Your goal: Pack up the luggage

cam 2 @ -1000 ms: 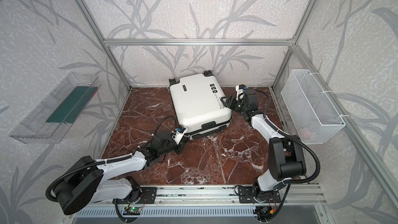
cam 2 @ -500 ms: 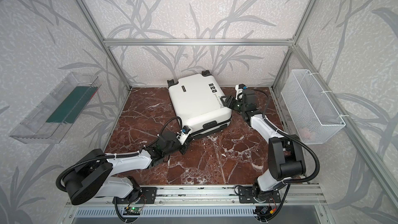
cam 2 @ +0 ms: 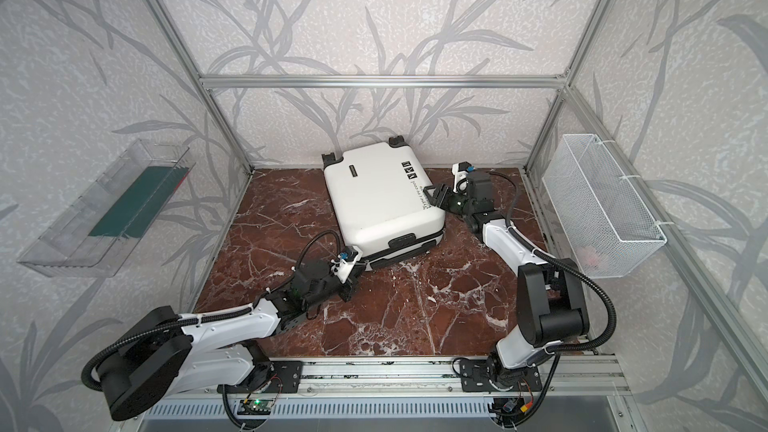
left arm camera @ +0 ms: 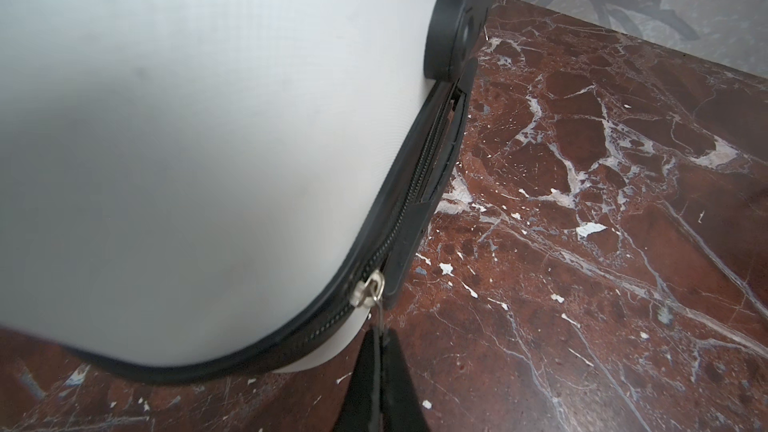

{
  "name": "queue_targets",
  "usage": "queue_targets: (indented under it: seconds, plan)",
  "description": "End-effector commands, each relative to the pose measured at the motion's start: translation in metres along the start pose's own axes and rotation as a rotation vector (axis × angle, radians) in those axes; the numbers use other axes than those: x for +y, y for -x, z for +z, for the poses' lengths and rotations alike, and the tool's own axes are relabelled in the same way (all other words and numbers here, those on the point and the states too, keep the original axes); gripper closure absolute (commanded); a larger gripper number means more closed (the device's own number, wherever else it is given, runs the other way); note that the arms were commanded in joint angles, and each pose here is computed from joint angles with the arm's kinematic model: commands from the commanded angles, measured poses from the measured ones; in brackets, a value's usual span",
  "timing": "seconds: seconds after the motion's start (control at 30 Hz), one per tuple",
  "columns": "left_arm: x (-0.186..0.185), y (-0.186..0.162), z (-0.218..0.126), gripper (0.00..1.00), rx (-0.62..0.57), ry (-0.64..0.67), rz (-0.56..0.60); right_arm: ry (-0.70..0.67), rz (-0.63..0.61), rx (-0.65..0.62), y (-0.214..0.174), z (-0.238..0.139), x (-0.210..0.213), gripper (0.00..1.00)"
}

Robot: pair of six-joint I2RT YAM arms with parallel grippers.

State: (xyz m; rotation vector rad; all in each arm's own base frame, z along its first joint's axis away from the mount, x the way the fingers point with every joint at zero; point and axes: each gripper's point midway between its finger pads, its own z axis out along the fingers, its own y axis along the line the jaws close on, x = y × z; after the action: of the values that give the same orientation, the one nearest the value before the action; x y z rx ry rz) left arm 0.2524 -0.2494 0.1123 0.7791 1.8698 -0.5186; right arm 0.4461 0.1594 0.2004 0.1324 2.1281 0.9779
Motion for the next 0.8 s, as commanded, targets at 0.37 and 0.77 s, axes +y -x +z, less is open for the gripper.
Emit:
queue_targets:
  seconds: [0.37,0.77]
  plan:
    - [-0.020,0.036,-0.012,1.00,-0.142,-0.088,-0.010,-0.041,0.123,0.308,-0.090,0.013,-0.019,0.34]
    - [-0.007,0.010,0.002,0.83,-0.064,-0.017,-0.032,-0.038,0.120,0.307,-0.088,0.012,-0.017,0.34]
